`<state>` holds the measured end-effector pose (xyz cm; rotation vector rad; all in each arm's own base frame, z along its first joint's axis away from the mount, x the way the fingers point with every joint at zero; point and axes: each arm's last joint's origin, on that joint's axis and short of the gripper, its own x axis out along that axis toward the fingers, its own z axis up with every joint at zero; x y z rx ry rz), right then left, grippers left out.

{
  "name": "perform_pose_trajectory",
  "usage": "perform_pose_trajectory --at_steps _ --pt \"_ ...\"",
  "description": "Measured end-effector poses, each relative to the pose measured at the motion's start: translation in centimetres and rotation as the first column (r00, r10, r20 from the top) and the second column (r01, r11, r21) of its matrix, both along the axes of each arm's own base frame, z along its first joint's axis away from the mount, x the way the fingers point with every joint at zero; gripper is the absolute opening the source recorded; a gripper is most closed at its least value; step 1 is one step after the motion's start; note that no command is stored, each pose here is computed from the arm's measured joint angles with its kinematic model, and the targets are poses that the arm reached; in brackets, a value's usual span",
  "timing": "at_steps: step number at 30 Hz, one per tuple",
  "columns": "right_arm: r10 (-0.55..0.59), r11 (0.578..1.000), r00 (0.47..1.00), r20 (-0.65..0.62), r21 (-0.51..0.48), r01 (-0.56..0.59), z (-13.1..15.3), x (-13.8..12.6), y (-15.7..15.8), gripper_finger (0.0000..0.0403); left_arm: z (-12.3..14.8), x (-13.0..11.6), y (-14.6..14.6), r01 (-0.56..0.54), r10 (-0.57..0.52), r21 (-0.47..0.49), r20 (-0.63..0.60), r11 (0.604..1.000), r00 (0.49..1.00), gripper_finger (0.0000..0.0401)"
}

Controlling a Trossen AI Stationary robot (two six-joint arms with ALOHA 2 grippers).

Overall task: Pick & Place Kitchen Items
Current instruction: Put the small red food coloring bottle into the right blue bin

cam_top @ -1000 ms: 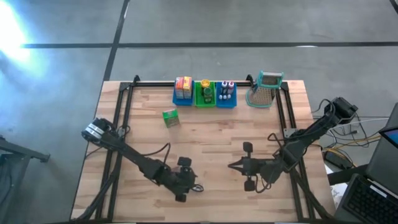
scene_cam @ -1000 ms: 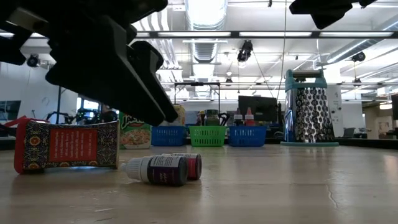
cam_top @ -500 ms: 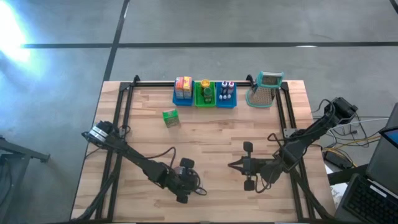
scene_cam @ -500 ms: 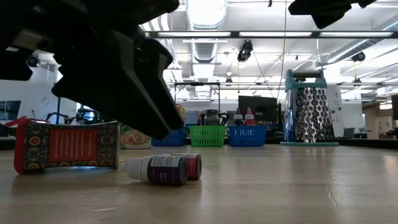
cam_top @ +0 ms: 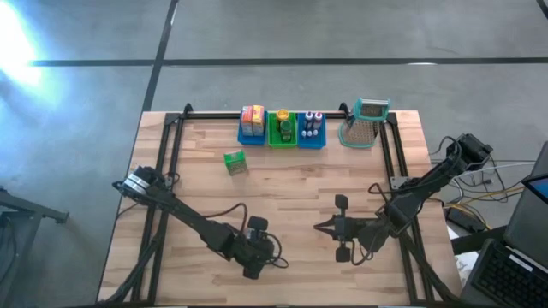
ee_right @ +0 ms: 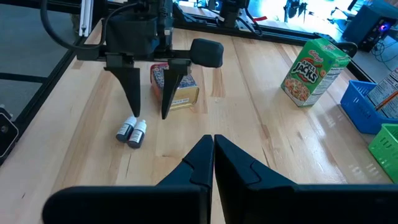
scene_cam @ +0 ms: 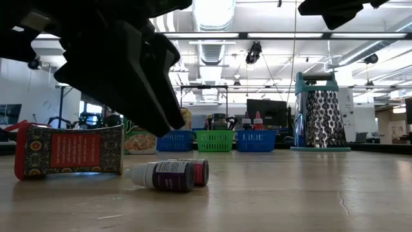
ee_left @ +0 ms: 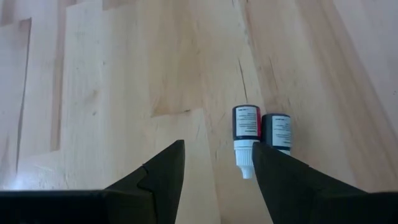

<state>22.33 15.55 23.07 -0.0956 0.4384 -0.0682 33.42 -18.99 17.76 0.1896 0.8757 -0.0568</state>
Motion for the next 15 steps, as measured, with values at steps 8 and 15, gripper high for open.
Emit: perform_pose_trajectory --at_steps 8,15 --pt "0.000 1.000 1.000 0.000 -0.001 0.000 0.0 0.0 0.0 0.0009 -0.7 0.2 0.0 0.001 -0.001 -0.004 -0.023 1.000 1.000 0.0194" --pt "0.001 1.000 1.000 -0.001 -0.001 -0.001 0.0 0.0 0.0 0.0008 -2.3 1.4 -0.8 0.023 -0.024 -0.014 -0.073 1.000 0.997 0.0194"
